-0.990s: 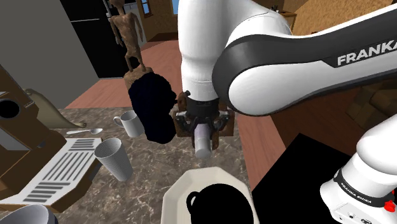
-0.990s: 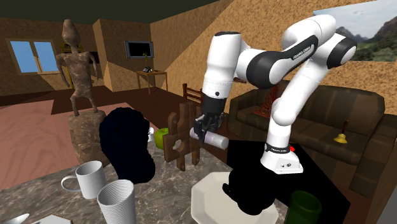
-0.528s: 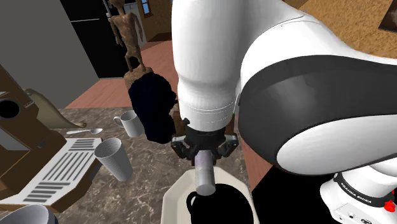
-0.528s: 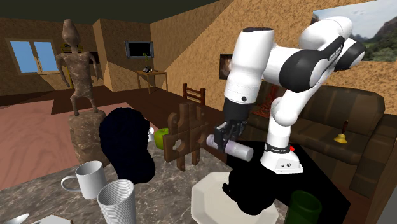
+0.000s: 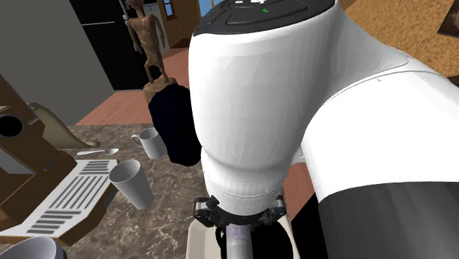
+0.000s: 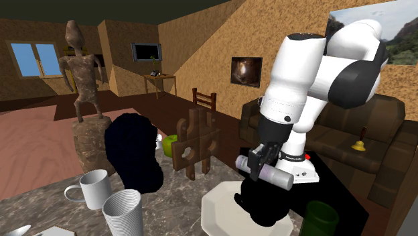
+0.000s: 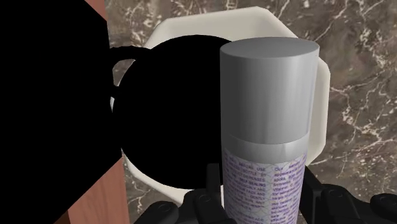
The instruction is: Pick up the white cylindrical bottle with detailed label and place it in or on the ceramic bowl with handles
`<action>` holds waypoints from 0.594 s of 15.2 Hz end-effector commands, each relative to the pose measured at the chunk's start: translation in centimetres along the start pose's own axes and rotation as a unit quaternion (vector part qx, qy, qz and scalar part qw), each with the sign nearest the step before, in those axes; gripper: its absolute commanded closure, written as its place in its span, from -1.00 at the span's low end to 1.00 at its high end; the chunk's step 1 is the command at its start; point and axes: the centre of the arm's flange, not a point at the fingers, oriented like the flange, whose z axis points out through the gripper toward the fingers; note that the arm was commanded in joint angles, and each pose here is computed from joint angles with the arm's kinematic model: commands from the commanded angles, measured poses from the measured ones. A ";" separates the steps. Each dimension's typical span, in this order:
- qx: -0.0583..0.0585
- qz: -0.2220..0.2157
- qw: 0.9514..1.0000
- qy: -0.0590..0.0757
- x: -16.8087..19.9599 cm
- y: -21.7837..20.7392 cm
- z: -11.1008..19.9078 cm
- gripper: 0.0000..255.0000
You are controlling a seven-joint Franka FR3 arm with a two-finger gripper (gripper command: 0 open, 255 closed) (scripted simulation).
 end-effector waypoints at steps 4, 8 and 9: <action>0.000 0.000 1.000 0.000 -0.4 0.3 2.5 1.00; 0.000 0.000 1.000 0.000 -0.7 0.4 4.5 1.00; 0.000 0.000 1.000 0.000 -0.8 0.5 5.3 1.00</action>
